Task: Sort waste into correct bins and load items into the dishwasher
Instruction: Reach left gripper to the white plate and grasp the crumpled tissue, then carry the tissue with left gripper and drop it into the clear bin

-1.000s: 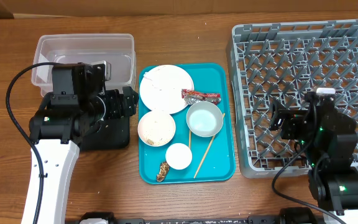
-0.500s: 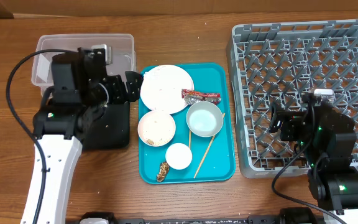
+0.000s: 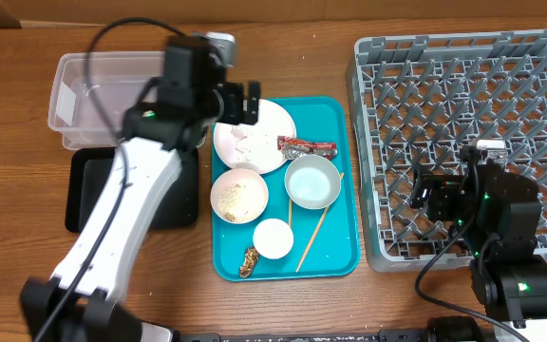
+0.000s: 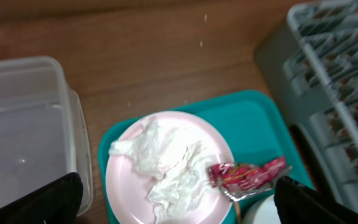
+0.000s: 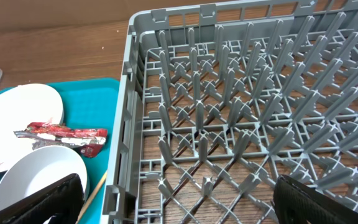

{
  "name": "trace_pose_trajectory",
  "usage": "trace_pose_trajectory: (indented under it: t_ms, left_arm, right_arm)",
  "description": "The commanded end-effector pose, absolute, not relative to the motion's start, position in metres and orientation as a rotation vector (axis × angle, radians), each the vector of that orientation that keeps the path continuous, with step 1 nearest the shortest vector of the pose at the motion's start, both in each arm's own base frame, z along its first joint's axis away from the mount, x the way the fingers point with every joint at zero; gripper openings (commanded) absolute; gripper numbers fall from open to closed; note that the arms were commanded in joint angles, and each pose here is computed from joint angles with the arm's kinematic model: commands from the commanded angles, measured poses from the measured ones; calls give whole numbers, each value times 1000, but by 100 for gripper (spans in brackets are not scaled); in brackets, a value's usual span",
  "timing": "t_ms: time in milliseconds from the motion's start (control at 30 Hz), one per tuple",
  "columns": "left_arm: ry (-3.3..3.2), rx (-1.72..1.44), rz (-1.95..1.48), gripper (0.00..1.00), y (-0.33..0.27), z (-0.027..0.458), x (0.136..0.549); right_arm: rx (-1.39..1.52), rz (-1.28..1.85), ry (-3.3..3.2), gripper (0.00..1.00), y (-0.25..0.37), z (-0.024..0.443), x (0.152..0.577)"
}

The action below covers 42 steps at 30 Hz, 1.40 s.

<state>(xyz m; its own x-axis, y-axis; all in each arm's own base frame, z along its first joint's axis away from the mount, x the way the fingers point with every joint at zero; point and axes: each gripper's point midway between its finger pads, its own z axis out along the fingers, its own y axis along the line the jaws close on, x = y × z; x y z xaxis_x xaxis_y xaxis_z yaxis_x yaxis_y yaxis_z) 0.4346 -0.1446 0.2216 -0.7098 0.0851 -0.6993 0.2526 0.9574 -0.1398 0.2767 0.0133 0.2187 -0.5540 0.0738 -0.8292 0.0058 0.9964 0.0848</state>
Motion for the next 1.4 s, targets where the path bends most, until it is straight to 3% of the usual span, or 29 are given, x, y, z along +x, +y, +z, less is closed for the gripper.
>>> trace_pose_trajectory:
  t_ms: [0, 300, 633, 867, 1067, 1367]
  left_arm:
    - [2402, 284, -178, 99, -149, 190, 449]
    - [2498, 328, -159, 93, -165, 107, 474]
    - [2621, 344, -129, 78, -164, 43, 471]
    - [2670, 347, -111, 59, -160, 22, 467]
    - [2680, 348, -109, 4, -160, 18, 466]
    - [2630, 340, -122, 4, -165, 64, 481]
  right_arm:
    - [58, 77, 2123, 100, 11, 232, 278]
    - [58, 78, 2126, 100, 11, 231, 278]
    - [58, 78, 2127, 100, 11, 231, 278]
    - [56, 82, 2127, 100, 12, 231, 278]
    - [56, 82, 2127, 100, 12, 231, 278]
    - [57, 81, 2137, 100, 12, 229, 277]
